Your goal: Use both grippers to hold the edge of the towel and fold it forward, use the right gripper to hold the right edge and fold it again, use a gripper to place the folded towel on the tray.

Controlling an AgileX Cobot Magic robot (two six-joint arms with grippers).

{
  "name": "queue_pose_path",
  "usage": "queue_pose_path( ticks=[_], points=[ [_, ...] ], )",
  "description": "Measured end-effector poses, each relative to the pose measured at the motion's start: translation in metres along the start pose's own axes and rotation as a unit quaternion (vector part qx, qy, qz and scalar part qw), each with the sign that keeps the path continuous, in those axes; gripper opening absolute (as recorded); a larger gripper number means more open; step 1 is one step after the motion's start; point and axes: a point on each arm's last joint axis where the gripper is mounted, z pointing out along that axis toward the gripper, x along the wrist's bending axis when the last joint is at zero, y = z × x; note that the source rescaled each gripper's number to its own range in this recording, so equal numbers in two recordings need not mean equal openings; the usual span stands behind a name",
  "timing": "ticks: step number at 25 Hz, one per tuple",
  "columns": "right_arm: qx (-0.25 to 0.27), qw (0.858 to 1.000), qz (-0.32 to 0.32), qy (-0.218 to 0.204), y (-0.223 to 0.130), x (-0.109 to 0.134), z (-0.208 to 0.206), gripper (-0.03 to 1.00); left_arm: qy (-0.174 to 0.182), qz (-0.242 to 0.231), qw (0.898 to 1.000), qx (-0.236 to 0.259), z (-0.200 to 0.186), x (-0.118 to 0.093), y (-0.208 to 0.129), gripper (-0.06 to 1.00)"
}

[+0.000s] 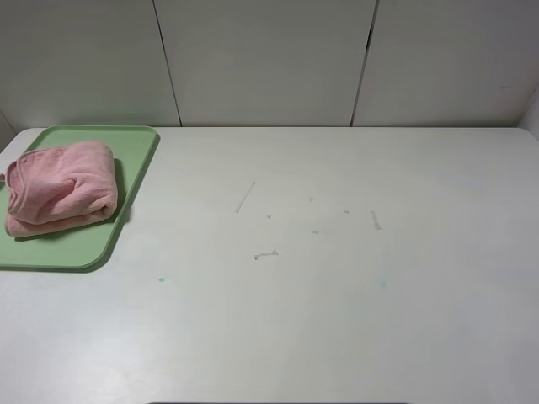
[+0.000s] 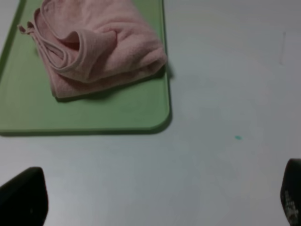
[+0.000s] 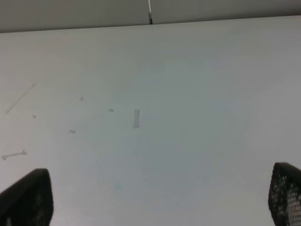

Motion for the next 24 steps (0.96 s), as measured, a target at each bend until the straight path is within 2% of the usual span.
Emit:
queue_pose_path(
  ticks=[24],
  points=[
    [0.000, 1.000, 0.000, 0.000, 0.0000, 0.0000, 0.0000, 1.00, -0.006, 0.010, 1.000, -0.002, -0.0004, -0.0011, -0.0002, 1.00]
  ],
)
